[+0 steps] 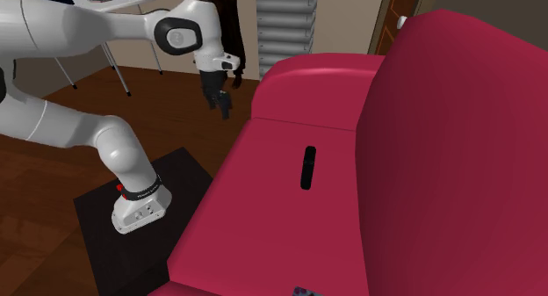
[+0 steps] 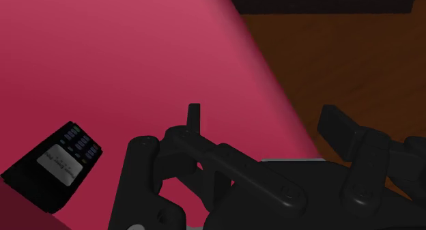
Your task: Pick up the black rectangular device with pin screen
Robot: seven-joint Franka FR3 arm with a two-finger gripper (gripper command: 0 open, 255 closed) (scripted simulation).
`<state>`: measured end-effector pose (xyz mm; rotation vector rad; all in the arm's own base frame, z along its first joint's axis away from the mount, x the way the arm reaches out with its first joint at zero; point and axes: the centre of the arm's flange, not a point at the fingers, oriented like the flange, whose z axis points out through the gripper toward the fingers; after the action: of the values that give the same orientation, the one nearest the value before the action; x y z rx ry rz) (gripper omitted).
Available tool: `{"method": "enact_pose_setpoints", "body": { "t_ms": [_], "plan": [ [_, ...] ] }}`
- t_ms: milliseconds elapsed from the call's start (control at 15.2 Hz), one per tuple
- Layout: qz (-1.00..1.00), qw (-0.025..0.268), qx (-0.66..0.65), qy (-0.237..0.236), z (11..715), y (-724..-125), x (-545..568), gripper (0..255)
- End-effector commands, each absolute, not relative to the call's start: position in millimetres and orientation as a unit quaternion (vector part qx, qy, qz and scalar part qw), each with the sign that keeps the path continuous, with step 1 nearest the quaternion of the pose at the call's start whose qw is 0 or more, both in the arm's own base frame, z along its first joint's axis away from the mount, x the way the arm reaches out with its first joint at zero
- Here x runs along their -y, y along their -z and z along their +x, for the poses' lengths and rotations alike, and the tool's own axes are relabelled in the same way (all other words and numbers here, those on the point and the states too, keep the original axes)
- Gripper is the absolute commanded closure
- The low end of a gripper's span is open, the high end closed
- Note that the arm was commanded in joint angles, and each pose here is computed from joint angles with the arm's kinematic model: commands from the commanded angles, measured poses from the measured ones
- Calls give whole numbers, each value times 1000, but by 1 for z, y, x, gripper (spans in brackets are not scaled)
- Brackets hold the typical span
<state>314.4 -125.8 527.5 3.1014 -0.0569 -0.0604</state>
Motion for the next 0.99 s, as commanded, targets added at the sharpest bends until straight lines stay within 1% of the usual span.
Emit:
{"method": "enact_pose_setpoints", "body": {
  "t_ms": [0, 924],
  "plan": [
    [1000, 18, 9, 16, 320, -522, 151, 0],
    [999, 3, -50, -5, 377, -473, 322, 0]
  ]
}}
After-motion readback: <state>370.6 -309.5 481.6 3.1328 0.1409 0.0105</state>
